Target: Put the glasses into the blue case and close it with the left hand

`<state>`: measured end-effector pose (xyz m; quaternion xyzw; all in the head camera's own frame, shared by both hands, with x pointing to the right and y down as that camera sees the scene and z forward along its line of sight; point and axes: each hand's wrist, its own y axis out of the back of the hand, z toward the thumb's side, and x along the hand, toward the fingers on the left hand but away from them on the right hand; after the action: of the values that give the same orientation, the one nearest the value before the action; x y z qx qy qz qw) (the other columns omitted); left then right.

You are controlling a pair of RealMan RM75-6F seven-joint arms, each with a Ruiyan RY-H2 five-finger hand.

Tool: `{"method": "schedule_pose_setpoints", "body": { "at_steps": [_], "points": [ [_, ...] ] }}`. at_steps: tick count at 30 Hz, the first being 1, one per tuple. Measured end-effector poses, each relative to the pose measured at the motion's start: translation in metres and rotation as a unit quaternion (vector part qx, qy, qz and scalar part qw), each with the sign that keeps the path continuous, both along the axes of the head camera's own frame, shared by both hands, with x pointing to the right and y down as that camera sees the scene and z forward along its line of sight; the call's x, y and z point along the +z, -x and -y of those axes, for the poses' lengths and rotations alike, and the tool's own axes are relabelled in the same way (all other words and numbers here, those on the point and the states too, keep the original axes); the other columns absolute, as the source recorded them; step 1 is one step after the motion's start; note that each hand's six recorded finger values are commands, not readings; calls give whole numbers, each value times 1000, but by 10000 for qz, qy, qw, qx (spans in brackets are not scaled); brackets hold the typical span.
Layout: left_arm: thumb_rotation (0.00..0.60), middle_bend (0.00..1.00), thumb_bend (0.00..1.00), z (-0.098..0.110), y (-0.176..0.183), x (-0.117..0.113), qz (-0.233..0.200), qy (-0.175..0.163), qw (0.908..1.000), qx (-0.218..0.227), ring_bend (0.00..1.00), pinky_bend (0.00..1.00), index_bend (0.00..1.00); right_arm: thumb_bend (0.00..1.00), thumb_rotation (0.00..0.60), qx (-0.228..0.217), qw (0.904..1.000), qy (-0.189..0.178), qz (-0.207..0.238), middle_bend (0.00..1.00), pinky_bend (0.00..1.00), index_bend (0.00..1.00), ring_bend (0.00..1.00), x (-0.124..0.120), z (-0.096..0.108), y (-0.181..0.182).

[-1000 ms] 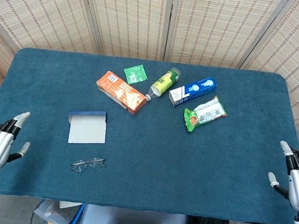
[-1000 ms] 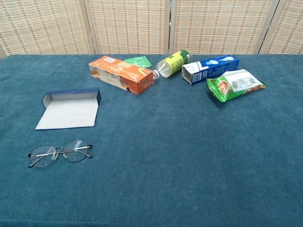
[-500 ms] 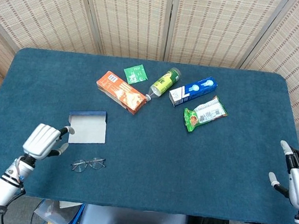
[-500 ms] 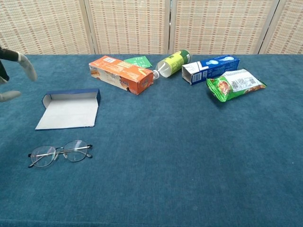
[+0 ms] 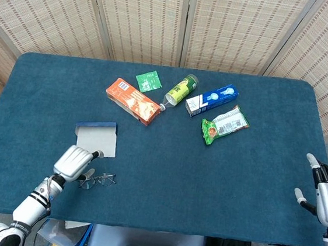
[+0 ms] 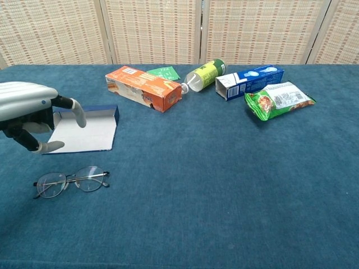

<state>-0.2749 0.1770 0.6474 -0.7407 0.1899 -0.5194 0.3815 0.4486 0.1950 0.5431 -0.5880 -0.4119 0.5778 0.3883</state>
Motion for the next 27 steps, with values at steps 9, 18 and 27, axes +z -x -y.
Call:
{"method": "schedule_pose_setpoints", "body": {
  "at_steps": [9,18,27],
  "points": [
    [600,1000,345,-18,-24,12,58,150,9997,203,1000,1000,283,266,600,62,10000,35,-8,169,320,48,177,1,-3,-5],
    [600,1000,345,-31,-29,26,321,281,9985,335,1000,1000,257,265,600,131,9999,98,-33,169,320,48,178,3,-5,-10],
    [600,1000,345,-39,-27,29,467,390,9978,255,1000,1000,248,265,600,136,9998,136,-28,169,320,48,179,4,-6,-10]
  ]
}}
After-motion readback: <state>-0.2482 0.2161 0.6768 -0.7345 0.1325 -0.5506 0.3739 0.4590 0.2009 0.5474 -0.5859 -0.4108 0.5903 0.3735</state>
